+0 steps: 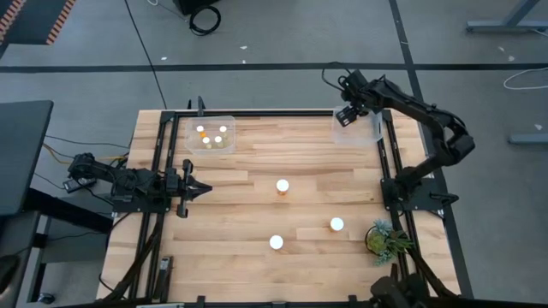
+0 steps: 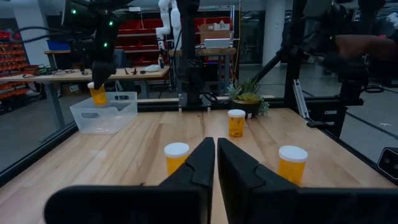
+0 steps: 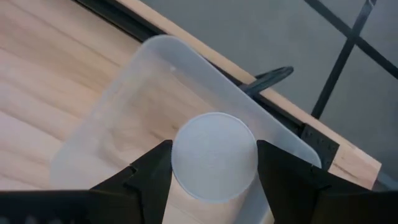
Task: Pick and place medicine bottles into bin by pill shape (circle, oval)
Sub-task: Put the orange capsule bottle into the right transparent bin
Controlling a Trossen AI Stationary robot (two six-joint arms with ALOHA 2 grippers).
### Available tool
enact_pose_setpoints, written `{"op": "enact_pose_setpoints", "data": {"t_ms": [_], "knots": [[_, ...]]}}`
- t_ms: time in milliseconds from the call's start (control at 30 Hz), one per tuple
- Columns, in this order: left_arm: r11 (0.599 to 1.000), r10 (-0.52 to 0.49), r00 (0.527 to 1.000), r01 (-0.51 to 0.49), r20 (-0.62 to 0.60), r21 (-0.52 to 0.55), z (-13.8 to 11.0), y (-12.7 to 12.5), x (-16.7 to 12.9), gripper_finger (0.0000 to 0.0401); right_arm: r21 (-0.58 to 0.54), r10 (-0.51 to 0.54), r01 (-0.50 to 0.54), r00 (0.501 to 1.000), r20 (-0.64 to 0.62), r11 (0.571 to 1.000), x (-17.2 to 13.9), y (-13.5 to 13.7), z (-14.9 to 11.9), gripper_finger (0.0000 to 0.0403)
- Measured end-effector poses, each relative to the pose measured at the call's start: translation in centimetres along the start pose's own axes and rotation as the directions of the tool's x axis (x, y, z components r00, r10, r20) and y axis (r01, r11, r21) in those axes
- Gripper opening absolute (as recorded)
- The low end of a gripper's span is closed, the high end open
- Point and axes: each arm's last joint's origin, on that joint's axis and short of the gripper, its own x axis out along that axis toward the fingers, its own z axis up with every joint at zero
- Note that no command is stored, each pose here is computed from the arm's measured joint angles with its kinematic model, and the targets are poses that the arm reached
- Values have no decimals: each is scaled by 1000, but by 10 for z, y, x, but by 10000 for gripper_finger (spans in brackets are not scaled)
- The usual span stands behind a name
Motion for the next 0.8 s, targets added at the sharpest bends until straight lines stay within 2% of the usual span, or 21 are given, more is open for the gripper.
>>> {"op": "enact_pose_setpoints", "data": {"t_ms": [200, 467, 800], "knots": [[1000, 0, 1000, 0, 0, 0, 0, 0, 0, 36, -18, -41, 40, 997, -62, 999, 19, 3, 3, 225], [1000, 0, 1000, 0, 0, 0, 0, 0, 0, 24, -12, -110, 109, 980, -167, 994, 46, -4, 2, 225], [1000, 0, 1000, 0, 0, 0, 0, 0, 0, 36, 12, -115, 119, 973, -198, 993, 48, -9, 0, 225]]}}
